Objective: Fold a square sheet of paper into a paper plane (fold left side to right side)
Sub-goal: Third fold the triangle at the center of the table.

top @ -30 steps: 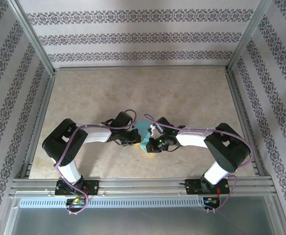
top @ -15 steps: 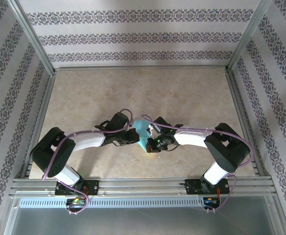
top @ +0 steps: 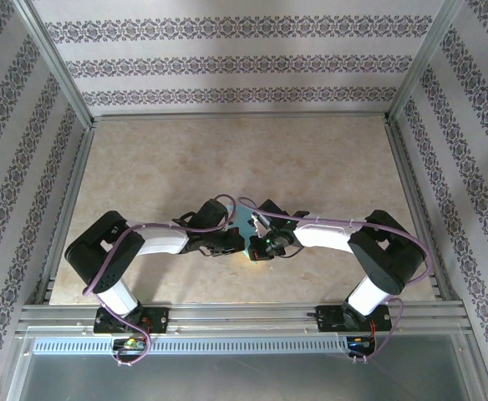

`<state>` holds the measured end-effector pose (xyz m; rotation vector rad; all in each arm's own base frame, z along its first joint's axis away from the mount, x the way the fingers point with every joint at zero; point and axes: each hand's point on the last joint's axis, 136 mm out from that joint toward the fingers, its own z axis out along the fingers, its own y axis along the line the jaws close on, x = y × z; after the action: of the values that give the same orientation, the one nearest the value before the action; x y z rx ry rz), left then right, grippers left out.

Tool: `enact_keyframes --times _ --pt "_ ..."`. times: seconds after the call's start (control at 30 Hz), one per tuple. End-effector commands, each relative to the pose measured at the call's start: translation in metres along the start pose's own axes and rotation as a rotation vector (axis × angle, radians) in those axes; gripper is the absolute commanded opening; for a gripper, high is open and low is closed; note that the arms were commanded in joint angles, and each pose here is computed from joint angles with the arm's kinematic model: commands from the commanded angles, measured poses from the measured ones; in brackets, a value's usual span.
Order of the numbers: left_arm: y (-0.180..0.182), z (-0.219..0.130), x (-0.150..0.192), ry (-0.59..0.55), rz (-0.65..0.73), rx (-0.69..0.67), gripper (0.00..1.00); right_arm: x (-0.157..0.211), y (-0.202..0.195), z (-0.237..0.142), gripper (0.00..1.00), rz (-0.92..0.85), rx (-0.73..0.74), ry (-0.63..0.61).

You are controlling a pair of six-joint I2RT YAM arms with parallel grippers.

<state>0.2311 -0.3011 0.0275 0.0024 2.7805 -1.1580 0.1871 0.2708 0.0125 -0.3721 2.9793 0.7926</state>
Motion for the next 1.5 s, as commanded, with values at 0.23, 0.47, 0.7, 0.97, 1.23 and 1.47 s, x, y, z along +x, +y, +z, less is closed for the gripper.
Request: enact_keyframes --times 0.23,0.47,0.7,0.97,1.23,1.47 --pt "-0.013 0.008 -0.013 -0.032 0.023 0.038 0.0 0.03 -0.053 0.007 0.0 0.039 0.23 0.095" --pt "0.001 0.012 -0.014 -0.029 -0.011 -0.002 0.0 0.031 -0.055 0.007 0.0 0.038 0.239 0.099" --pt "0.022 0.011 -0.015 -0.037 -0.047 -0.081 0.0 0.035 -0.06 0.003 0.0 0.027 0.271 0.117" --pt "0.039 0.003 -0.03 -0.067 -0.058 -0.141 0.0 0.037 -0.061 0.003 0.0 0.027 0.281 0.128" --pt "0.064 -0.016 -0.049 -0.12 -0.07 -0.174 0.0 0.038 -0.059 0.002 0.0 0.026 0.27 0.131" --pt "0.087 -0.037 -0.068 -0.194 -0.073 -0.193 0.0 0.037 -0.057 0.002 0.0 0.027 0.261 0.129"
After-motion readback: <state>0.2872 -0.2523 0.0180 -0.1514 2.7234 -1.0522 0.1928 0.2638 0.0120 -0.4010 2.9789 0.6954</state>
